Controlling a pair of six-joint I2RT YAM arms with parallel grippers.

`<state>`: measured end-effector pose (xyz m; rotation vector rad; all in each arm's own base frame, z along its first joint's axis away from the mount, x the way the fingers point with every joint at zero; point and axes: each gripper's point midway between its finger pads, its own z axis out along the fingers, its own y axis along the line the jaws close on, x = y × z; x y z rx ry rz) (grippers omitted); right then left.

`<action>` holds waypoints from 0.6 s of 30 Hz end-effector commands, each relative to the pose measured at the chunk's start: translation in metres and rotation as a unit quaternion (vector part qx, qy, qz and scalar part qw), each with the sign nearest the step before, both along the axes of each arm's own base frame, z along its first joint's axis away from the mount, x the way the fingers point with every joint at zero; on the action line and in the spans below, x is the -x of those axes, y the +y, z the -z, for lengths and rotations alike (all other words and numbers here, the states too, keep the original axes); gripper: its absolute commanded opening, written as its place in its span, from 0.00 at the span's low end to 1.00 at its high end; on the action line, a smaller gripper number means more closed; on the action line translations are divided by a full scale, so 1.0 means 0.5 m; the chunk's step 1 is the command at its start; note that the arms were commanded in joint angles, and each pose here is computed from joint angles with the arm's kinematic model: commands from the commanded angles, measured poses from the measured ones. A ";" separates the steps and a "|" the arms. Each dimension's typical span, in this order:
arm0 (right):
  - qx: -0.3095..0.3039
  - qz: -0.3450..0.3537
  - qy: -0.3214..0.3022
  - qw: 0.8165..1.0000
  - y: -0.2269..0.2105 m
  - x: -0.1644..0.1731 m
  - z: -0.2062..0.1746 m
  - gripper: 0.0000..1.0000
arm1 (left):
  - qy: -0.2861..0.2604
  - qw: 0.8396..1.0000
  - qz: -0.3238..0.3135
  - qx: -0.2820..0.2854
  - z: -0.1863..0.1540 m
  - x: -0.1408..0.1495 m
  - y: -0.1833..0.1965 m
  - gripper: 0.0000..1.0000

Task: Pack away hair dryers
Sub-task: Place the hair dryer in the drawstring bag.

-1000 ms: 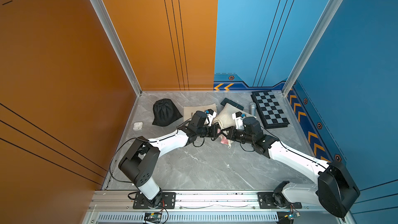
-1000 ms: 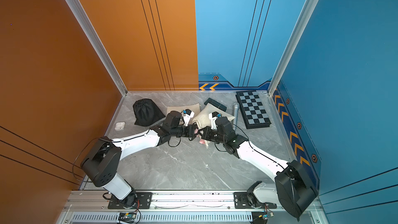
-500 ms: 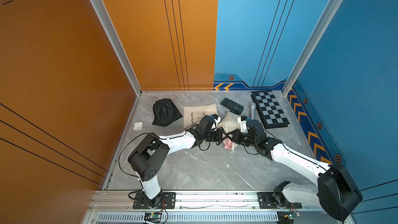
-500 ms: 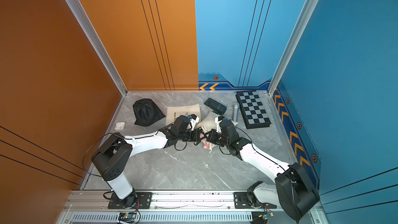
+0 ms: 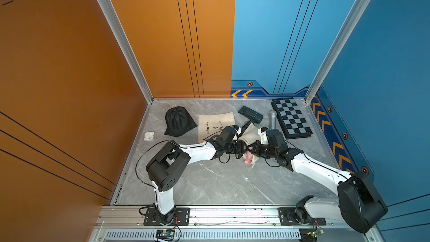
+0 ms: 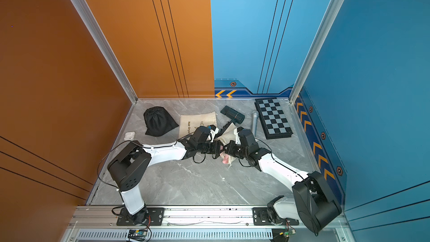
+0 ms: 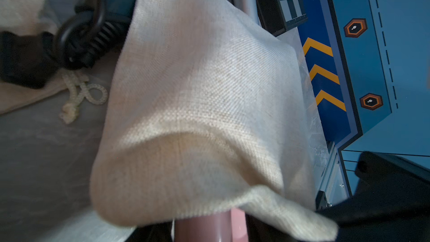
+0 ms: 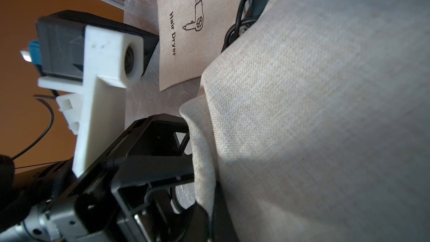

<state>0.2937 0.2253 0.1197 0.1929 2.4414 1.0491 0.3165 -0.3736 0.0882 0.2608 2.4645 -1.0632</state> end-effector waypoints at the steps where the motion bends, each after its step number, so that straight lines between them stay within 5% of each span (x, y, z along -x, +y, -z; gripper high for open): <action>1: 0.004 -0.017 -0.004 1.000 0.003 0.002 -0.011 0.00 | -0.045 0.999 0.005 0.016 -0.052 -0.021 -0.021 0.57; 8: 0.009 -0.013 -0.007 1.000 -0.009 -0.005 -0.018 0.00 | -0.080 0.996 0.040 0.003 -0.088 0.008 0.002 0.95; 18: -0.023 -0.008 -0.007 1.000 -0.015 -0.029 -0.032 0.00 | -0.141 0.989 0.035 -0.035 -0.108 0.075 0.144 0.95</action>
